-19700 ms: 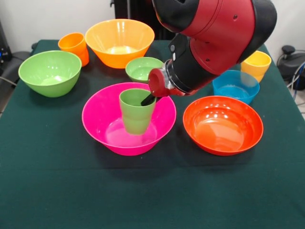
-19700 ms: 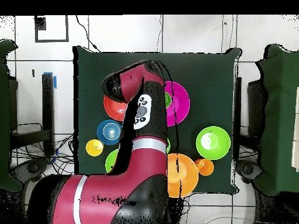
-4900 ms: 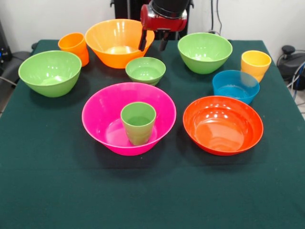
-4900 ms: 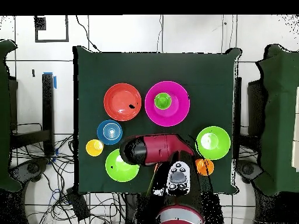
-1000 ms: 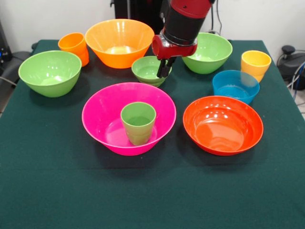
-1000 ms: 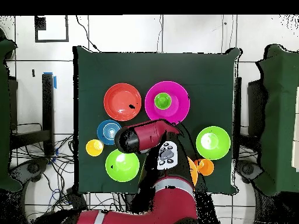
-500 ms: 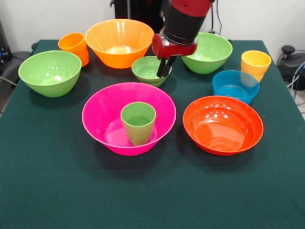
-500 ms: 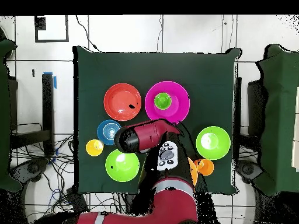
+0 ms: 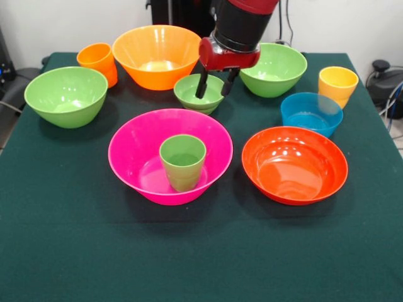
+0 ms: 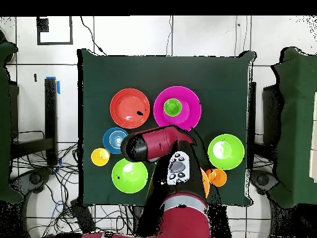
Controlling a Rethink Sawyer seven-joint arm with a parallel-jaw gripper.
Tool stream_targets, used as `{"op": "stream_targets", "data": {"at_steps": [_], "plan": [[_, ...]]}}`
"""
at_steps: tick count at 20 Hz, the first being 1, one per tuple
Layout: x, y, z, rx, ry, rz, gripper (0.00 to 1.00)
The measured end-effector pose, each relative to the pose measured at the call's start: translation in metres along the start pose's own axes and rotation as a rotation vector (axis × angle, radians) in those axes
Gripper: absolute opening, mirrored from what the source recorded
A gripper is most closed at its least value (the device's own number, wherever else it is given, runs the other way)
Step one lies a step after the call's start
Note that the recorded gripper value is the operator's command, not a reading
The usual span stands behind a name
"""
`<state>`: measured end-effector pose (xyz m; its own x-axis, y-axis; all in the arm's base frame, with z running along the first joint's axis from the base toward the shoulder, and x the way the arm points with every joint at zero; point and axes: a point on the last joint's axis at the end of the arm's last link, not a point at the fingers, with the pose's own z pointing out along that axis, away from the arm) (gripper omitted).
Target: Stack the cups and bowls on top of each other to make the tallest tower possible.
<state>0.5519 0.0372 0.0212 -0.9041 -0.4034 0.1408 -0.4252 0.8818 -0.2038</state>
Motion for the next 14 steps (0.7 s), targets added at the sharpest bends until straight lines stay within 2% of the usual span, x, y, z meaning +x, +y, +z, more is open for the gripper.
{"op": "stream_targets", "data": {"at_steps": [7, 14], "plan": [[0.005, -0.003, -0.004, 0.000, 0.034, 0.005, 1.00], [0.013, -0.009, -0.010, 0.015, 0.046, 0.013, 1.00]]}}
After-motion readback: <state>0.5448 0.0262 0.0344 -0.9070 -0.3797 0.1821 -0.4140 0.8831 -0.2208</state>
